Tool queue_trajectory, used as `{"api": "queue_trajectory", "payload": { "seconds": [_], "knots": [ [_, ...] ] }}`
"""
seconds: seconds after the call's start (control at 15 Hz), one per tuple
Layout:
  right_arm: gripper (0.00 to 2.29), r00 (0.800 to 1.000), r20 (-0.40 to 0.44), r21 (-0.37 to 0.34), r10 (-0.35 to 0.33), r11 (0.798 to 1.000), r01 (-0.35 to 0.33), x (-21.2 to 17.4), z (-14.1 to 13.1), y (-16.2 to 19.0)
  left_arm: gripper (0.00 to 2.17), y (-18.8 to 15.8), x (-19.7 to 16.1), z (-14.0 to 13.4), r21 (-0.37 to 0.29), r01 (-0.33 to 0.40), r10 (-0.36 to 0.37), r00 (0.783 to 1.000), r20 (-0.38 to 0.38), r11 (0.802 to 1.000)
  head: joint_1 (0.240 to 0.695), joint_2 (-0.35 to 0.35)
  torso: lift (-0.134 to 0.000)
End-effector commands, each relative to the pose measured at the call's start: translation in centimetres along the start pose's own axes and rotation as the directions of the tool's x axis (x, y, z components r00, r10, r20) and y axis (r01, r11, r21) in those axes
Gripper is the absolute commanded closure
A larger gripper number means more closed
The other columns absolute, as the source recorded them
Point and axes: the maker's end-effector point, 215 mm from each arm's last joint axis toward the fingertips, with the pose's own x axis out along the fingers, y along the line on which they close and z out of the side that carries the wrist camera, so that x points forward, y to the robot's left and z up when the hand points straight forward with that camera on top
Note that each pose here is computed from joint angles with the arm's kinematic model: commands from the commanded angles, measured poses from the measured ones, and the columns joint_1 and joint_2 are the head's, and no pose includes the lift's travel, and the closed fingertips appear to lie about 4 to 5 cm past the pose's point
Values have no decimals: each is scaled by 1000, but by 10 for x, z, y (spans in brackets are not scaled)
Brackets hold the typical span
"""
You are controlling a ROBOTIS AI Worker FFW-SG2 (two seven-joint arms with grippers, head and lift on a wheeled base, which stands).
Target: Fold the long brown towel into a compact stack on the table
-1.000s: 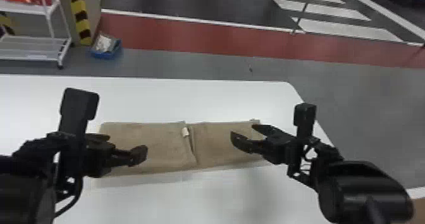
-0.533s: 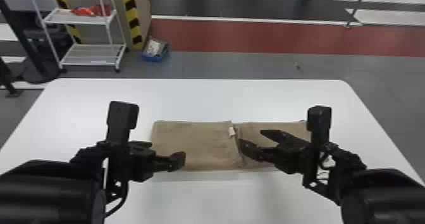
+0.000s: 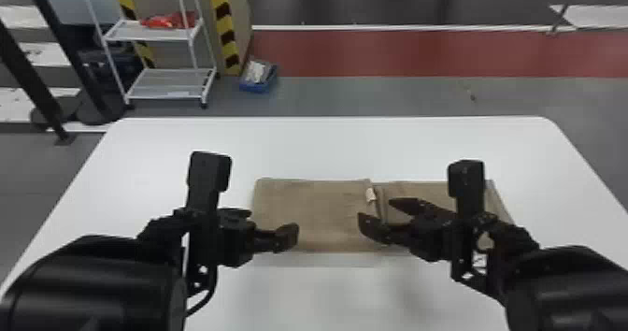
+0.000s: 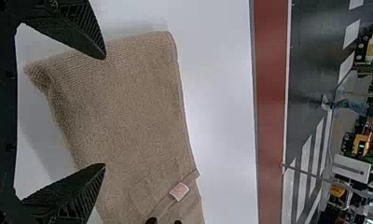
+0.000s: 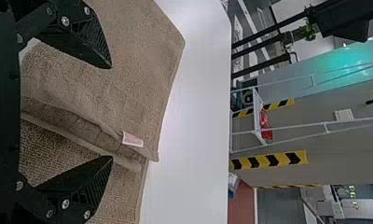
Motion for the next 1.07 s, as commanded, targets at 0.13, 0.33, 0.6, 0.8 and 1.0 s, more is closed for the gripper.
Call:
{"api": "queue_trajectory", "payload": {
  "seconds": [0.13,0.33,0.6,0.8,1.0],
  "knots": [
    [218,999,-38,-6,-3,1000,3,11,-12,-1,66,0,0,0,-5,1,-1,1000,1,1000,695,37,-124],
    [218,999,-53,-5,-1,1000,1,17,-17,0,66,-1,0,1,-3,2,-2,1000,3,1000,695,41,-124],
    [289,998,-59,-7,2,1000,-2,20,-19,1,66,-1,0,1,-3,2,-2,1000,3,1000,695,47,-124],
    [451,998,-59,-7,4,1000,-5,21,-19,2,73,-1,0,0,-4,2,-2,1000,0,1000,695,49,-124],
    [478,999,-46,-9,8,1000,-9,21,-15,3,73,-1,0,1,-3,2,-2,1000,3,1000,695,50,-124]
  ]
}}
